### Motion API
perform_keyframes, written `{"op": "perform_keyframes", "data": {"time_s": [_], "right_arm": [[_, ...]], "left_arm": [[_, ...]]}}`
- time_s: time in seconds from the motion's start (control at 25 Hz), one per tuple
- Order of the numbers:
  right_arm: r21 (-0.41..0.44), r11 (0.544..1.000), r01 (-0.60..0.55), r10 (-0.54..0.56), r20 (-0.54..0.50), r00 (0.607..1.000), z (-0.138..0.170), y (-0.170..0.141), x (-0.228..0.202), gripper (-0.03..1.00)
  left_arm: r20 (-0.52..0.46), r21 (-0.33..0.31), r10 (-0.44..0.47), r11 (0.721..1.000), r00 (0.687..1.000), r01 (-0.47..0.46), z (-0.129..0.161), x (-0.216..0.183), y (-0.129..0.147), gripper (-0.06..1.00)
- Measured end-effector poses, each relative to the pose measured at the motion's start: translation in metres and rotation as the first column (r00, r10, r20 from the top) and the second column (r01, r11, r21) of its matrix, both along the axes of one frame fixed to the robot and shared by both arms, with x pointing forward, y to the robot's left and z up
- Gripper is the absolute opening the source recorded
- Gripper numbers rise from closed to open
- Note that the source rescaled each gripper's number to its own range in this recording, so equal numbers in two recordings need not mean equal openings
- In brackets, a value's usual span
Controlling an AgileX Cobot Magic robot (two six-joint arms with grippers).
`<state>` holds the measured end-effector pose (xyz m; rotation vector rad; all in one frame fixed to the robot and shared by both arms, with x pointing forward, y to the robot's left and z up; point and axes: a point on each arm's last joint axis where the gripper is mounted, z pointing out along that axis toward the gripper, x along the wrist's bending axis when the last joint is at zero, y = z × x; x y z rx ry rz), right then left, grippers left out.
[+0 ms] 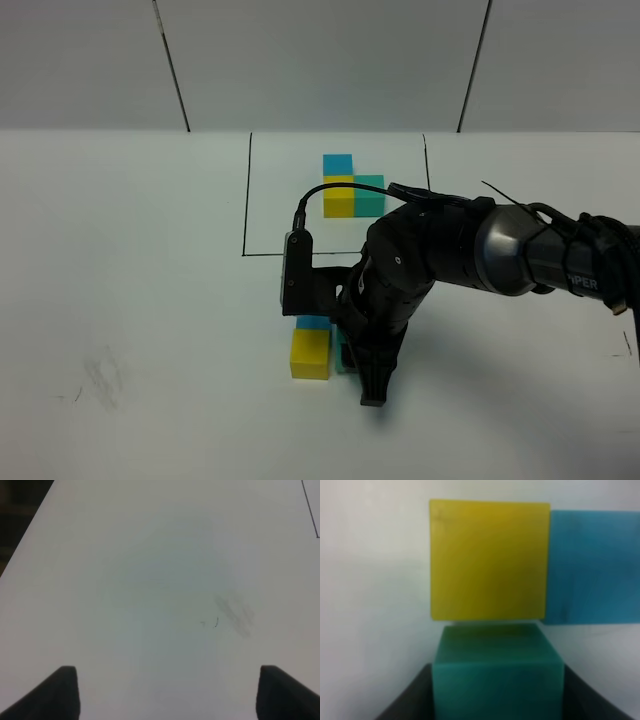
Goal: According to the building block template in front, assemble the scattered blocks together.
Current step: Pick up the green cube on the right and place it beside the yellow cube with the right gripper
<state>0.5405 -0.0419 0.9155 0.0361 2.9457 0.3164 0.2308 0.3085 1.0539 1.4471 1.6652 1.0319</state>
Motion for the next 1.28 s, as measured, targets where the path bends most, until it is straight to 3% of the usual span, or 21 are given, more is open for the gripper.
{"op": "perform_keyframes", "data": {"time_s": [1.28], "right_arm": [[-0.043,0.999,0.002,-0.005,-0.059,0.998,-0.016,0.008,0.009,0.22]], "left_arm": [[0.000,0.000,0.000,1.000,1.000,0.000,0.000,0.000,0.000,0.58]]}}
